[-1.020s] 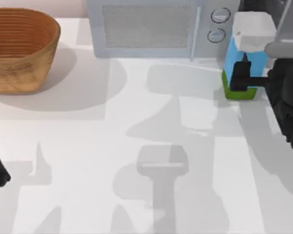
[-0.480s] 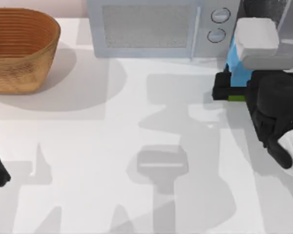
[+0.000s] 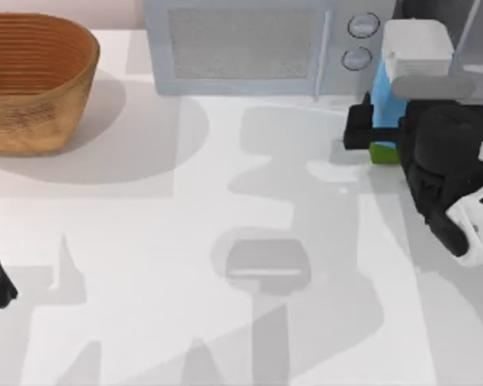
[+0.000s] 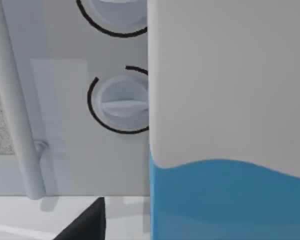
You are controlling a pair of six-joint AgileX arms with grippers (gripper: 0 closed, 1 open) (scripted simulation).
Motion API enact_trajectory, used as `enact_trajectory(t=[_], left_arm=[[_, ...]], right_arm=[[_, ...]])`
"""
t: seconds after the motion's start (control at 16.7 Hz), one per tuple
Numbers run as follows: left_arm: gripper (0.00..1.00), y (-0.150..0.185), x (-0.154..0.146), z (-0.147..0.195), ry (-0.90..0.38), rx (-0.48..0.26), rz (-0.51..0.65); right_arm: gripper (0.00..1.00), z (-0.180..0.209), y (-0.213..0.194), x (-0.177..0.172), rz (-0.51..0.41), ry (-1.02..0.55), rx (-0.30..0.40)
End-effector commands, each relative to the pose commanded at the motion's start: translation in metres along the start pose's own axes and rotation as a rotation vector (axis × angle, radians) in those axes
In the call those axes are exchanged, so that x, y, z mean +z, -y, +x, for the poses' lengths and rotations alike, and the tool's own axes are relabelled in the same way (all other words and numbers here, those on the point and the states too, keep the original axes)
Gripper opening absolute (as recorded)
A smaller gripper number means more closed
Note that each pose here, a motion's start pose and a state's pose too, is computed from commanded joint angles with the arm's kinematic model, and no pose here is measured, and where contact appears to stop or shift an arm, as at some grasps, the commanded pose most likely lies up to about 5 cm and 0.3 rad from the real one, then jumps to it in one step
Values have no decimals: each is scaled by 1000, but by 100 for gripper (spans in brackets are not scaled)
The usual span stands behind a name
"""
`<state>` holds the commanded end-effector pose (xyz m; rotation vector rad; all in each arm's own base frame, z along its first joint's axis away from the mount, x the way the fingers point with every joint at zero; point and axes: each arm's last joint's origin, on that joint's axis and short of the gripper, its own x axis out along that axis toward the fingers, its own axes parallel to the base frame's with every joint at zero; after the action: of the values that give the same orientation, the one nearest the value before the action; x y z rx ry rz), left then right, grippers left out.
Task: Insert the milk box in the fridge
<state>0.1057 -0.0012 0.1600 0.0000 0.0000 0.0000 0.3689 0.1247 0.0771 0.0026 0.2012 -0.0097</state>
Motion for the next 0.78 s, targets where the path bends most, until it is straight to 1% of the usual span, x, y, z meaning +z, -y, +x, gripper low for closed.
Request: enact_trajectory(t=[0.24,0.48,0.78], left_arm=[[100,0,0,0,0,0,0],[100,0,0,0,0,0,0],[100,0,0,0,0,0,0]], right_arm=[[100,21,0,-1,0,0,0],[100,22,0,-1,0,0,0],[62,22,0,-1,0,0,0]])
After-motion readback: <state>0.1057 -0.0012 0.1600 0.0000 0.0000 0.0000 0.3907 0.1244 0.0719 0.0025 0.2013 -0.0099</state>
